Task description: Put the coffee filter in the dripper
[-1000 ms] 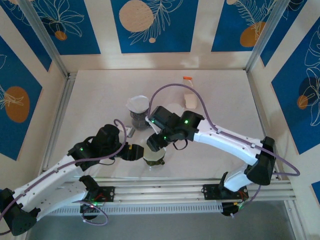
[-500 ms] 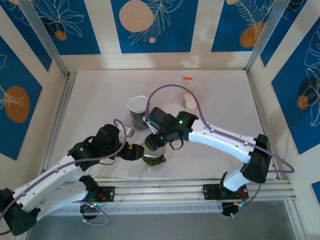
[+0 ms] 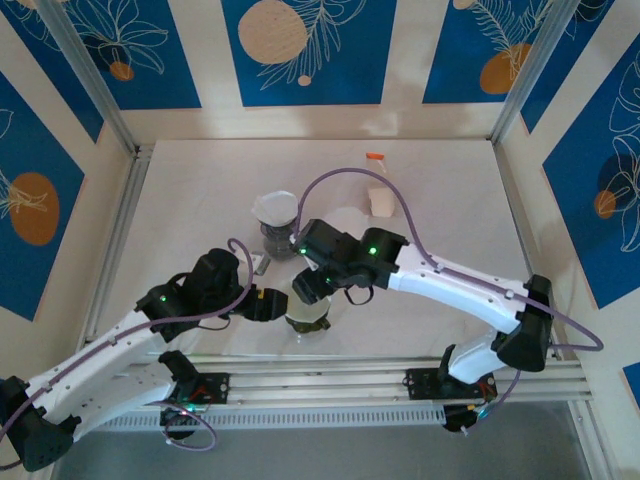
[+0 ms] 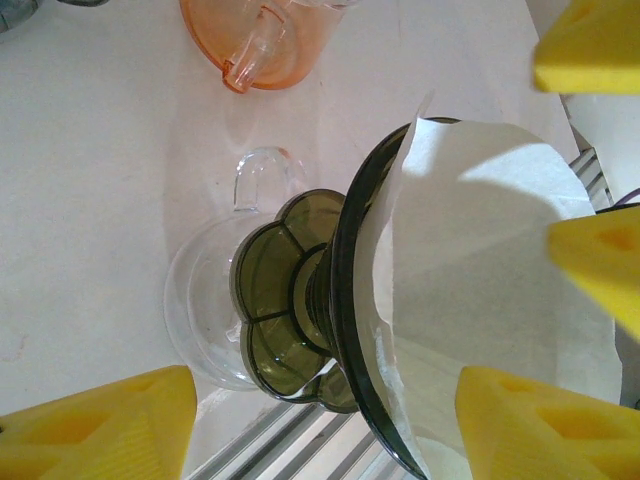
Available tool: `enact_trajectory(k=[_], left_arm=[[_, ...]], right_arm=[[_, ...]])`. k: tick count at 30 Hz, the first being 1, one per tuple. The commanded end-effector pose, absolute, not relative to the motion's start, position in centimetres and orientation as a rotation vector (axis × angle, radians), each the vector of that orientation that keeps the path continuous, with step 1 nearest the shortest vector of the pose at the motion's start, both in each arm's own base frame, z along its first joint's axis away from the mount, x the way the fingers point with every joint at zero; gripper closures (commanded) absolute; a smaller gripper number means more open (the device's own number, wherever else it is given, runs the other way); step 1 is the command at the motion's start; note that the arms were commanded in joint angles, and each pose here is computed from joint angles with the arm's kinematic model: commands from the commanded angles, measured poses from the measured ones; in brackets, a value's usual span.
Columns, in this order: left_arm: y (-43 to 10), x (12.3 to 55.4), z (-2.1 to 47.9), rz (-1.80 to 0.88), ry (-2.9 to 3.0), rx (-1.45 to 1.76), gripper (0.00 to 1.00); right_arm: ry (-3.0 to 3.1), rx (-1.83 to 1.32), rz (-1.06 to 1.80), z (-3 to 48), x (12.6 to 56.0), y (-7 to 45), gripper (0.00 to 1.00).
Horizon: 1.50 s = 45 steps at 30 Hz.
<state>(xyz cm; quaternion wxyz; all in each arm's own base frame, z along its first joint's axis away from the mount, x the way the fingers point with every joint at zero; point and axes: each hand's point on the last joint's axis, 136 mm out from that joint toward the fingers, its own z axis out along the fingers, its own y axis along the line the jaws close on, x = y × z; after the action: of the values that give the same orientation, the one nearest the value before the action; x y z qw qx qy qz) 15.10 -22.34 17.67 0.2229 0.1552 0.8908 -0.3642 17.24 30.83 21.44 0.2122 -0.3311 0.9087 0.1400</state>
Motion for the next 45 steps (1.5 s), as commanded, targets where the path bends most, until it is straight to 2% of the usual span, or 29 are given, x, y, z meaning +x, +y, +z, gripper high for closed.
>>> enact_trajectory(k=[1, 4, 13, 18, 45], left_arm=[[-22.1, 15.2, 18.0, -1.020, 2.451, 0.404, 0.31], [-22.2, 15.2, 18.7, -1.031, 2.435, 0.401, 0.30], [-20.8, 15.8, 22.1, -0.984, 2.326, 0.358, 0.19], [-19.3, 16.2, 22.4, -0.902, 2.295, 0.321, 0.13], [-19.1, 16.1, 20.4, -0.884, 2.332, 0.299, 0.12]], right_arm=[[2.540, -0.854, 0.432, 23.1, 17.0, 30.1, 0.39], [2.596, -0.874, 0.429, 22.0, 16.3, 30.1, 0.39], [2.686, -0.904, 0.387, 19.3, 15.7, 30.4, 0.39], [2.732, -0.930, 0.347, 17.8, 15.7, 30.6, 0.39], [2.773, -0.995, 0.110, 12.9, 15.9, 29.9, 0.39]])
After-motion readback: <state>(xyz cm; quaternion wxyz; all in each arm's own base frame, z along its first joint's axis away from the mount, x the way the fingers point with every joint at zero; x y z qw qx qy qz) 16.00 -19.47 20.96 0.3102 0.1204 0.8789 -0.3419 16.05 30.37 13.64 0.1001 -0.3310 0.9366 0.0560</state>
